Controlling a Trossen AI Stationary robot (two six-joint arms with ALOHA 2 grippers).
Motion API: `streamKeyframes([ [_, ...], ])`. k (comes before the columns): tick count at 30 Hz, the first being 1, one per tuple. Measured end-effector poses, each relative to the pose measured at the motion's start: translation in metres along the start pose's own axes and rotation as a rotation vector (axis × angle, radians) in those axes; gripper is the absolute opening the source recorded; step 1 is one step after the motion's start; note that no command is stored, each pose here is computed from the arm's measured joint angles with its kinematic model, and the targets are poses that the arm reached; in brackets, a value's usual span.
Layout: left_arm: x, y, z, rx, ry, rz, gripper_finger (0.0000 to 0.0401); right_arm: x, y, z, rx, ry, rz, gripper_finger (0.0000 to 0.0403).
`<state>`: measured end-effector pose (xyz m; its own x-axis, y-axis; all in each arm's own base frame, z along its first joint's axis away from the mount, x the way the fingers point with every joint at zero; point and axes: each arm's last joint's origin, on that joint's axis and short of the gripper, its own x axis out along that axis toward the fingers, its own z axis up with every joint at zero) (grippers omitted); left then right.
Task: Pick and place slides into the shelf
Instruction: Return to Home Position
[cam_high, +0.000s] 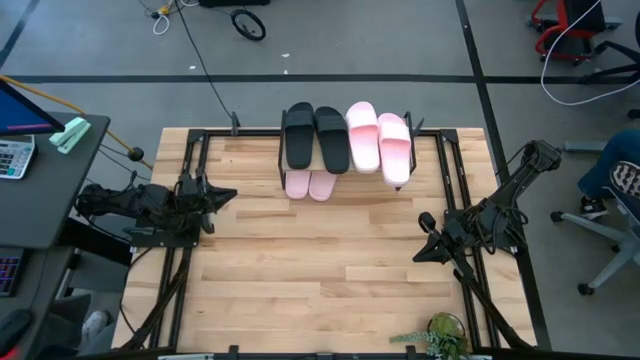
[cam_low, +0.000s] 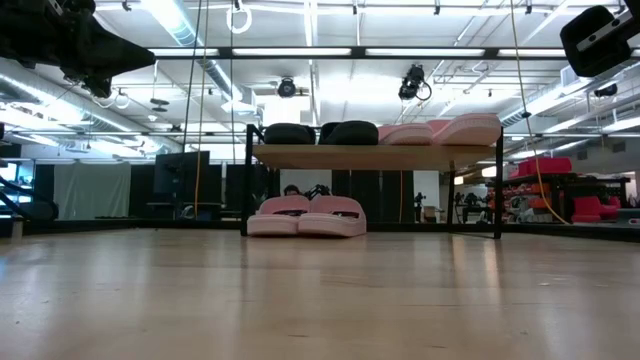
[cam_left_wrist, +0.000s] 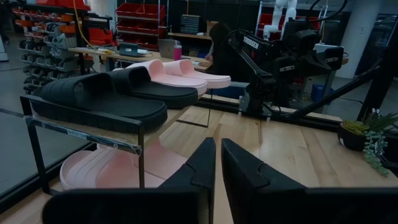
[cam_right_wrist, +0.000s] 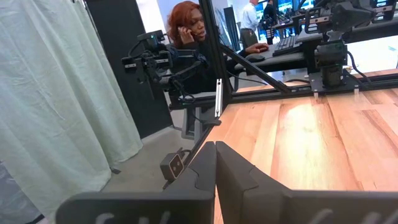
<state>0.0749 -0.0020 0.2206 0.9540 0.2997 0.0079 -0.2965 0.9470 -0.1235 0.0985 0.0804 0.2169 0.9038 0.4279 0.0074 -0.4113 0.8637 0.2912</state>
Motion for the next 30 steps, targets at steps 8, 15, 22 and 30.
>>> streamKeyframes([
  [8,0.0000,0.0000,0.0000,0.000,0.000,0.000,0.0031,0.0000,0.0000,0.0000,0.000,0.000,0.000,0.0009],
  [15,0.0000,0.0000,0.0000,0.000,0.000,0.000,0.0021,0.0000,0.0000,0.0000,0.000,0.000,0.000,0.0009],
  [22,0.0000,0.0000,0.0000,0.000,0.000,0.000,0.0029,0.0000,0.0000,0.0000,0.000,0.000,0.000,0.0009],
  [30,0.0000,0.0000,0.0000,0.000,0.000,0.000,0.0034,0.0000,0.0000,0.0000,0.000,0.000,0.000,0.0009],
])
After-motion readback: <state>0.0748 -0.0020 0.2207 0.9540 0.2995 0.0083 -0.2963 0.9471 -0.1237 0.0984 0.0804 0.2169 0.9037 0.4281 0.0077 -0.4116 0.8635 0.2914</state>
